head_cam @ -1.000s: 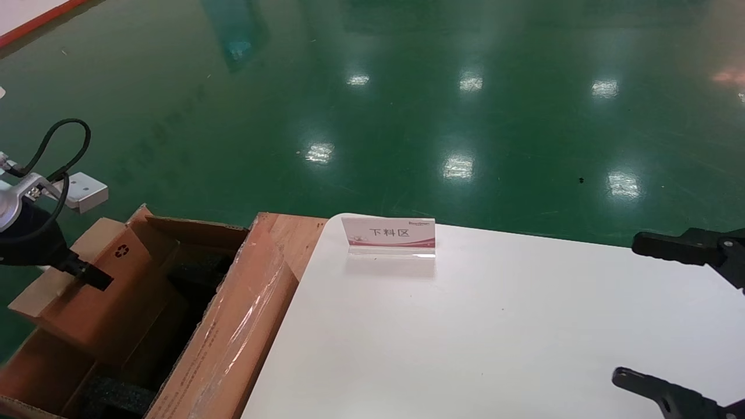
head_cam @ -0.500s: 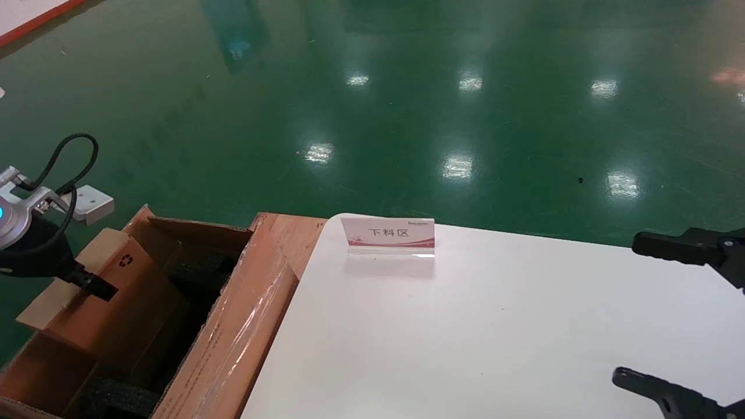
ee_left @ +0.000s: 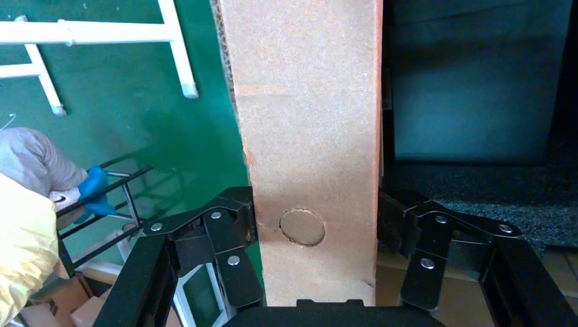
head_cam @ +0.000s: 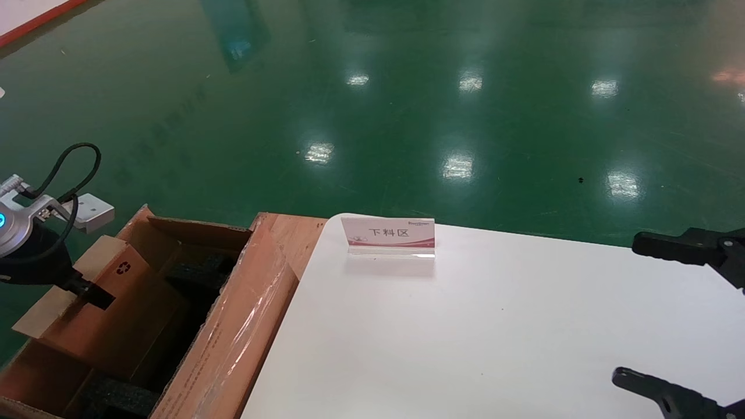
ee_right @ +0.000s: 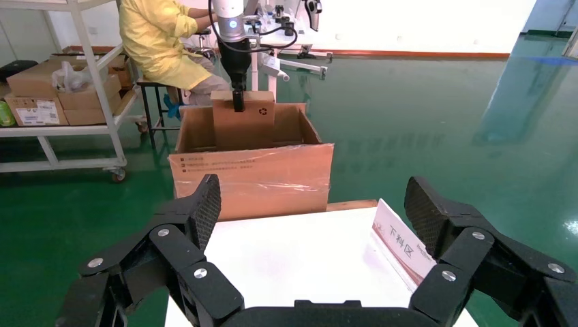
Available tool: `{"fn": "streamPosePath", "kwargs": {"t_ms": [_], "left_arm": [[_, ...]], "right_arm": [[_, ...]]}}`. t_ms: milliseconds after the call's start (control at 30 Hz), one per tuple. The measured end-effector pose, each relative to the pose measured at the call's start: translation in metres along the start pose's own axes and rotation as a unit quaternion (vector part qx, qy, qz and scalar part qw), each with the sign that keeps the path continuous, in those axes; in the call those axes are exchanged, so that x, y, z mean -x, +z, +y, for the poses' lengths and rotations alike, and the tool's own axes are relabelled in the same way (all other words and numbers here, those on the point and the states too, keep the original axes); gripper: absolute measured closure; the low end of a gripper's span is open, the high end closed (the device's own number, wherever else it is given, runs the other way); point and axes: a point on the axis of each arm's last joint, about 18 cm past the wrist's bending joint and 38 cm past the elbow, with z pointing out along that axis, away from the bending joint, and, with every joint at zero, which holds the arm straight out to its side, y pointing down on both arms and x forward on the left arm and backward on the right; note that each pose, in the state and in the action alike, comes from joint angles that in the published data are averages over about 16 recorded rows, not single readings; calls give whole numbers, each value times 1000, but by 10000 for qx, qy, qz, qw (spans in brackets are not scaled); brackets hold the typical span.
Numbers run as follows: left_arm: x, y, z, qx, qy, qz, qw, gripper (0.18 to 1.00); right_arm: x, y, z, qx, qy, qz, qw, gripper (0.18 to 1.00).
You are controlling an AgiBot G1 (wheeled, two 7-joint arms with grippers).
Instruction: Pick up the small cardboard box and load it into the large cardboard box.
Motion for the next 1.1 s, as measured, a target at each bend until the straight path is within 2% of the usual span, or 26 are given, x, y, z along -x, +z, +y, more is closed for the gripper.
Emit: {"fn": "streamPosePath", "kwargs": {"t_ms": [300,500,833,1100], "left_arm": [[1,-1,0,-2,3,-10,10000,809],[1,-1,0,-6,5,-16,10000,727],[-1,-5,-6,-120,128,-9,9998,518],[-15,-27,-29,-846,500,239,9949,361]], "right_arm": [[0,0,0,0,0,0,10000,178],[0,0,0,-1,-1,1,10000,178],[0,0,0,-2,-2,3,10000,178],[0,0,0,-2,-2,3,10000,178]]}}
